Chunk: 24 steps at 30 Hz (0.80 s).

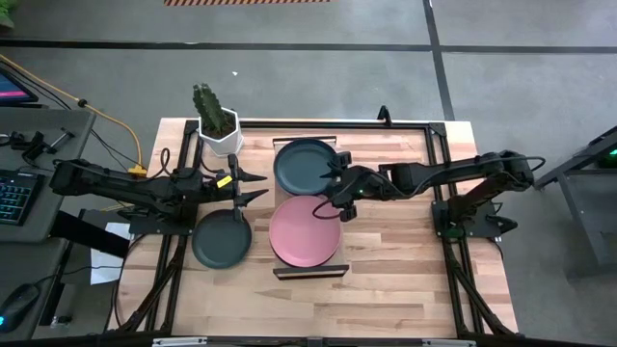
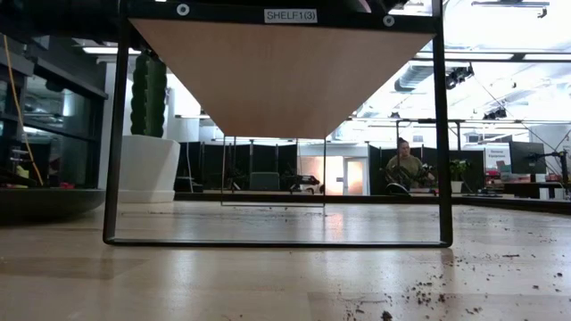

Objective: Place and stack plates onto a shelf
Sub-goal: Stack the green plate on top of the pink plate on the shelf

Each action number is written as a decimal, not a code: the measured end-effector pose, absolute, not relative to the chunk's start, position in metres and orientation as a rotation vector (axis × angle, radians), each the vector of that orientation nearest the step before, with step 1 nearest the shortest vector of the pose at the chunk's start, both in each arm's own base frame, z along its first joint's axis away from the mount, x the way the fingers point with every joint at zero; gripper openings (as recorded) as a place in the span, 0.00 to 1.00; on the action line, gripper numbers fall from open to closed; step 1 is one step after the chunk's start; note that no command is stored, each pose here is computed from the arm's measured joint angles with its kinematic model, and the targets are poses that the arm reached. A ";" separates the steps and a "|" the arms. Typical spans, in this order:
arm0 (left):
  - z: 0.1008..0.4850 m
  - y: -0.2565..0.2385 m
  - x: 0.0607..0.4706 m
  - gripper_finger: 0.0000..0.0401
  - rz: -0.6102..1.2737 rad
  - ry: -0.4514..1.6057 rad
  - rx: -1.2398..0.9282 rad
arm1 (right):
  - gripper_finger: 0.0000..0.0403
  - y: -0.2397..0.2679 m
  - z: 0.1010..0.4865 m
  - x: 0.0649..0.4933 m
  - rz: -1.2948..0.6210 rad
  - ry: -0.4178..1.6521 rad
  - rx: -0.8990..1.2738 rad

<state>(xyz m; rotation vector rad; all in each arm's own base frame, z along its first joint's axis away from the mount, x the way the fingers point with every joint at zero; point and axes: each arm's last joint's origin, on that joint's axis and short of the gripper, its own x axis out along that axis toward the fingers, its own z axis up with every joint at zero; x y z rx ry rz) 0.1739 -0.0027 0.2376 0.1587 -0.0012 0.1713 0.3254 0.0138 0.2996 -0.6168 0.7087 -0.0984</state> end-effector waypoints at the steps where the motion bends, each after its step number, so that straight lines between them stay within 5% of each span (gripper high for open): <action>1: 0.238 -0.003 0.174 0.36 0.172 -0.001 0.159 | 0.51 0.015 0.302 0.323 -0.107 0.705 -0.621; 16: 0.238 -0.003 0.174 0.36 0.171 -0.002 0.156 | 0.52 0.027 0.329 0.306 -0.034 0.553 -0.442; 20: 0.238 -0.003 0.174 0.36 0.172 -0.005 0.155 | 0.39 0.028 0.319 0.318 -0.051 0.556 -0.406; 24: 0.238 -0.003 0.174 0.36 0.172 -0.006 0.155 | 0.10 0.031 0.307 0.333 -0.037 0.545 -0.379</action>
